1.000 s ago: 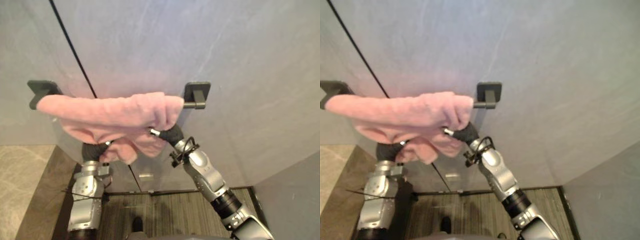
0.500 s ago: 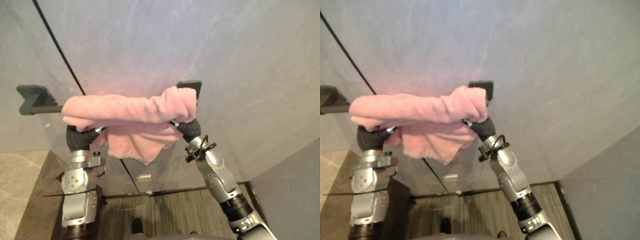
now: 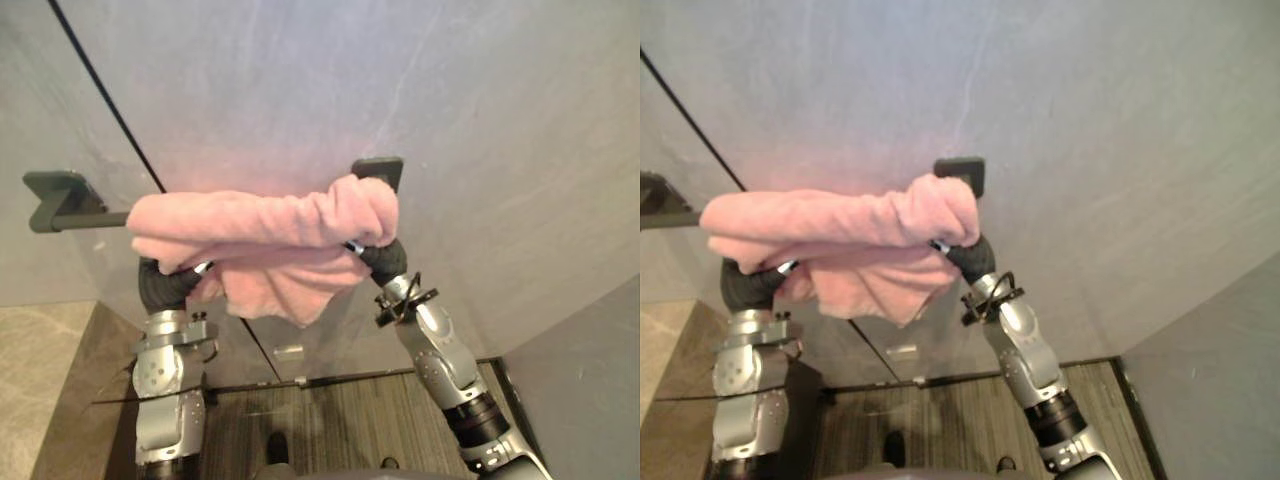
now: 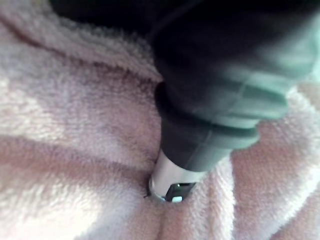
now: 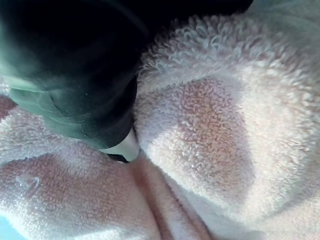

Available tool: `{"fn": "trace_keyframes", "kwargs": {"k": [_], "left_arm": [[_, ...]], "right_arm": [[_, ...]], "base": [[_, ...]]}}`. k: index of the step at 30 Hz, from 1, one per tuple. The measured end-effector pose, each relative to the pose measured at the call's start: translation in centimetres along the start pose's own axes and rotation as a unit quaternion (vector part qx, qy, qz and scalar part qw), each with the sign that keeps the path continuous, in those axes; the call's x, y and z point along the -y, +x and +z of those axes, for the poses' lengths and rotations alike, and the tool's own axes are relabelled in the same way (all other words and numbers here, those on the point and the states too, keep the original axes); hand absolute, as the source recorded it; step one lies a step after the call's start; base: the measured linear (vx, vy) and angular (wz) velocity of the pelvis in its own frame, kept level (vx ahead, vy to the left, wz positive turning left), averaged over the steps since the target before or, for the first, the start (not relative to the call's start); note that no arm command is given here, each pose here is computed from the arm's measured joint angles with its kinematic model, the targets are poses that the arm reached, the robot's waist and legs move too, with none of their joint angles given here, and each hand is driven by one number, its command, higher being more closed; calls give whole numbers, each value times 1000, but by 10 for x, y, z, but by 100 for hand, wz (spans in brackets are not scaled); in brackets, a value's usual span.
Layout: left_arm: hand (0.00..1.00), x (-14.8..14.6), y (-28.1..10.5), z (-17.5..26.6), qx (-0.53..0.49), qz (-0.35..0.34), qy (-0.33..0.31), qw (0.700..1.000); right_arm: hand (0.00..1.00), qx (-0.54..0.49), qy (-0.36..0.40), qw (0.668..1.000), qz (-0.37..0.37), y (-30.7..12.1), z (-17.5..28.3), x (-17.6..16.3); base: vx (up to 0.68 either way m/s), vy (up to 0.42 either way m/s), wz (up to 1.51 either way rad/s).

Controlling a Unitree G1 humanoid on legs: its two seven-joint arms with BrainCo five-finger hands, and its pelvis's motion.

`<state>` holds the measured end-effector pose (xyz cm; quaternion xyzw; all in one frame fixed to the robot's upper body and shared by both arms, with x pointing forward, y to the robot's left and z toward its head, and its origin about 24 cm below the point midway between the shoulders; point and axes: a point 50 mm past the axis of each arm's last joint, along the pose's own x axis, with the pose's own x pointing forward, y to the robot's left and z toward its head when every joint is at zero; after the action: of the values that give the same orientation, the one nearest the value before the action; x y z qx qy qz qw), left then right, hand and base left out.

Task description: Organize washtable

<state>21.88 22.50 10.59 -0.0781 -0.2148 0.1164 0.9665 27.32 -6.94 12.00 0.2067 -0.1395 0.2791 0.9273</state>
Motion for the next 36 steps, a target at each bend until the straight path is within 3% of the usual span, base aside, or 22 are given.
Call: {"fn": "trace_keyframes", "kwargs": {"k": [15, 36], "left_arm": [[100, -6, -10, 1, -1, 34, -17, 999], [100, -25, -11, 8, 13, 93, -12, 995]], "right_arm": [[100, -13, -14, 1000, 15, 4, -4, -3], [100, -16, -73, 993, 96, 34, 5, -24]], "base": [[-9, 2, 5], [-3, 1, 1]]}}
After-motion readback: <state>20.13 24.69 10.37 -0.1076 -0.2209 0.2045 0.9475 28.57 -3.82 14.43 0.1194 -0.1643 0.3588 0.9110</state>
